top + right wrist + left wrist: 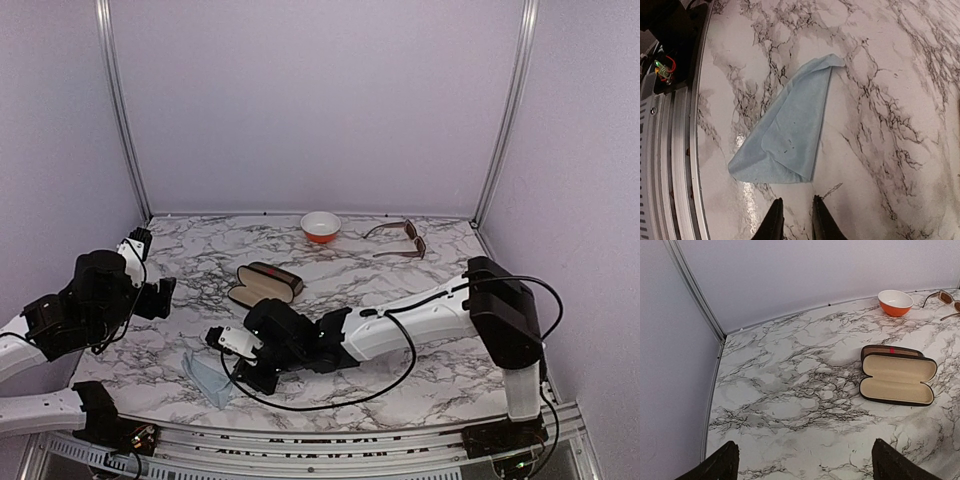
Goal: Organize the sunglasses
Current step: Move the glasses cleaning cloth to the corner of the board.
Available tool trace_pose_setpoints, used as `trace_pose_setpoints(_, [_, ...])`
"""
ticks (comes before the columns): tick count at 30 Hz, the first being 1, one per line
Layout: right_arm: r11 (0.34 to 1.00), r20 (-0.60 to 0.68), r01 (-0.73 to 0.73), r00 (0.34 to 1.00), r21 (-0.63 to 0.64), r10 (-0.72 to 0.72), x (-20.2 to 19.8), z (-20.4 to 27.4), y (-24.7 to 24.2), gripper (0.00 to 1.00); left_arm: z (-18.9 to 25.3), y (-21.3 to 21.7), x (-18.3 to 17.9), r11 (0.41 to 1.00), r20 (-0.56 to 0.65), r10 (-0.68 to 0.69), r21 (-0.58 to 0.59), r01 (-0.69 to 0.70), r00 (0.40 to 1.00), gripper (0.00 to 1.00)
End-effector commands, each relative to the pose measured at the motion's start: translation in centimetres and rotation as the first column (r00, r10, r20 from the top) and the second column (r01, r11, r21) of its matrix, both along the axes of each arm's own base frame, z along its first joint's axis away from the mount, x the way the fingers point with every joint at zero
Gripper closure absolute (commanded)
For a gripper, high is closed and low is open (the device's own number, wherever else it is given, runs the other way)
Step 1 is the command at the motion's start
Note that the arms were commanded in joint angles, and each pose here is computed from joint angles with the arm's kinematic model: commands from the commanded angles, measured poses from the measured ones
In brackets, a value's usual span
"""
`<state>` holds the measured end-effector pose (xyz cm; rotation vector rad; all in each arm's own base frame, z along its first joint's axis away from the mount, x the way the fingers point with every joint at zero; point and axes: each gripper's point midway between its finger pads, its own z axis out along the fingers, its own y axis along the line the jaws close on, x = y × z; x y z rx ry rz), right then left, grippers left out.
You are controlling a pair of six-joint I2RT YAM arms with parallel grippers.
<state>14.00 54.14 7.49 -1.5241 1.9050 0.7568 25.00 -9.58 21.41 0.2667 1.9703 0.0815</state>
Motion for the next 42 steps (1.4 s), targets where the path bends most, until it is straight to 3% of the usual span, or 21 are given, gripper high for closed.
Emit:
trace_pose_setpoints(1, [0.999,-0.034,-0.006,0.999,0.054,0.008,0.5,-0.3,2.9,0.77,0.4,0.5,0.2,1.0,0.015,0.031,-0.001,-0.031,0.999,0.07])
trace_pose_setpoints(6, [0.999,-0.048,-0.02,0.999,0.039,0.022,0.8,-1.9,3.6,0.7,0.4,0.5,0.2,1.0,0.017,0.031,0.002,-0.031,0.999,0.07])
trace_pose_setpoints(15, [0.999,-0.012,-0.03,0.999,-0.025,0.03,1.5,-4.5,3.4,0.72,0.2,0.6,0.2,0.999,0.015,0.032,0.011,-0.032,0.999,0.07])
trace_pose_setpoints(22, [0.999,-0.006,-0.029,1.0,-0.032,0.028,1.6,-5.2,3.5,0.89,0.2,0.5,0.3,0.999,0.014,0.03,0.014,-0.03,0.999,0.07])
trace_pose_setpoints(29, [1.0,-0.009,-0.014,1.0,0.022,0.014,1.5,-2.3,3.0,1.0,-0.3,-0.2,0.4,1.0,-0.009,-0.002,0.019,0.002,1.0,0.08])
trace_pose_setpoints(35, [0.999,-0.069,0.038,0.997,0.038,-0.035,0.6,-0.3,-1.5,1.0,-1.0,-2.0,0.2,0.996,-0.054,-0.091,-0.013,0.09,0.994,0.11])
trace_pose_setpoints(42, [0.99,-0.115,0.124,0.985,-0.07,-0.131,-0.4,-1.7,-9.6,1.0,-1.7,-4.1,0.1,0.985,-0.105,-0.17,-0.06,0.164,0.98,0.12])
